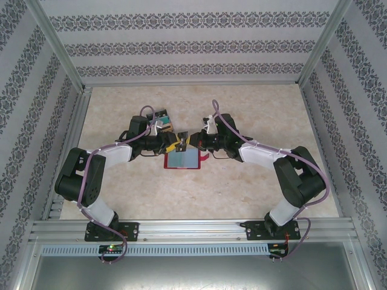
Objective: Take the credit cards out of the card holder
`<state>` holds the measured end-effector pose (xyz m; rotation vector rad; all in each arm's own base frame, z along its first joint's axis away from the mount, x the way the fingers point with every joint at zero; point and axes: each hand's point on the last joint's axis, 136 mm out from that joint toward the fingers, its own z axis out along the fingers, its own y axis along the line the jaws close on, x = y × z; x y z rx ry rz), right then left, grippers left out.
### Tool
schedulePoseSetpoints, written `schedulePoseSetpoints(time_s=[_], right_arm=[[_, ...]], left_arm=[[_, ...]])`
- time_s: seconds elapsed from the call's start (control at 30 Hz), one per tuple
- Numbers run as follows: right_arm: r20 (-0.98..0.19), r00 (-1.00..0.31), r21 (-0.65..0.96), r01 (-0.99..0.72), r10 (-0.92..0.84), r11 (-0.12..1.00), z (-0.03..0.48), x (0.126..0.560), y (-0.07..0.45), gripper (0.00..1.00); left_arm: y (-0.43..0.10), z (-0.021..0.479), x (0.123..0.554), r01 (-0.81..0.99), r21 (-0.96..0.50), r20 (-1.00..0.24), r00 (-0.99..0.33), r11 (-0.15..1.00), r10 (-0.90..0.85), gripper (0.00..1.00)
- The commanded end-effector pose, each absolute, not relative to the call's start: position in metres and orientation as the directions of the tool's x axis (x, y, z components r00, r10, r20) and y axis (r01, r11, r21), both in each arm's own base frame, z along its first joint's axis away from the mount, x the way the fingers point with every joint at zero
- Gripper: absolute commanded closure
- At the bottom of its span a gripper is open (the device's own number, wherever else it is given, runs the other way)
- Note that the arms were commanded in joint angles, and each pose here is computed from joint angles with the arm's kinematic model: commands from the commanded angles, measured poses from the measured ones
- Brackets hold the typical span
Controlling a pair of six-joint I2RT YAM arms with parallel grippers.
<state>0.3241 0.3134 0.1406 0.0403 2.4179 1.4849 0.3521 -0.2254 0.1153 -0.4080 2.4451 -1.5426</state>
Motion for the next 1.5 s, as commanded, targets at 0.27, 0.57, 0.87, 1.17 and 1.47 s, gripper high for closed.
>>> schedulePoseSetpoints(time_s=[0.27, 0.57, 0.87, 1.17, 1.47], right_arm=[[-0.205, -0.966, 0.884, -0.114, 0.157, 0.452, 0.123, 0.319, 0.317, 1.0], [-0.197, -0.967, 0.876, -0.1, 0.16, 0.472, 0.114, 0.319, 0.315, 0.55], [-0.227, -0.954, 0.842, -0.093, 0.194, 0.532, 0.115, 0.321, 0.295, 0.02], [-0.366, -0.9, 0.748, -0.134, 0.236, 0.65, 0.134, 0.319, 0.259, 0.02], [-0.532, -0.811, 0.643, -0.2, 0.244, 0.739, 0.159, 0.322, 0.232, 0.02]], left_arm=[[-0.226, 0.136, 0.356, -0.05, -0.93, -0.085, -0.935, 0.365, -0.343, 0.81], [-0.224, 0.143, 0.355, -0.027, -0.925, -0.112, -0.934, 0.379, -0.339, 0.97], [-0.217, 0.152, 0.353, 0.038, -0.871, -0.204, -0.935, 0.489, -0.29, 1.0], [-0.182, 0.184, 0.365, 0.238, -0.606, -0.523, -0.838, 0.759, -0.155, 1.0], [-0.153, 0.209, 0.374, 0.491, -0.174, -0.797, -0.58, 0.854, 0.17, 1.0]])
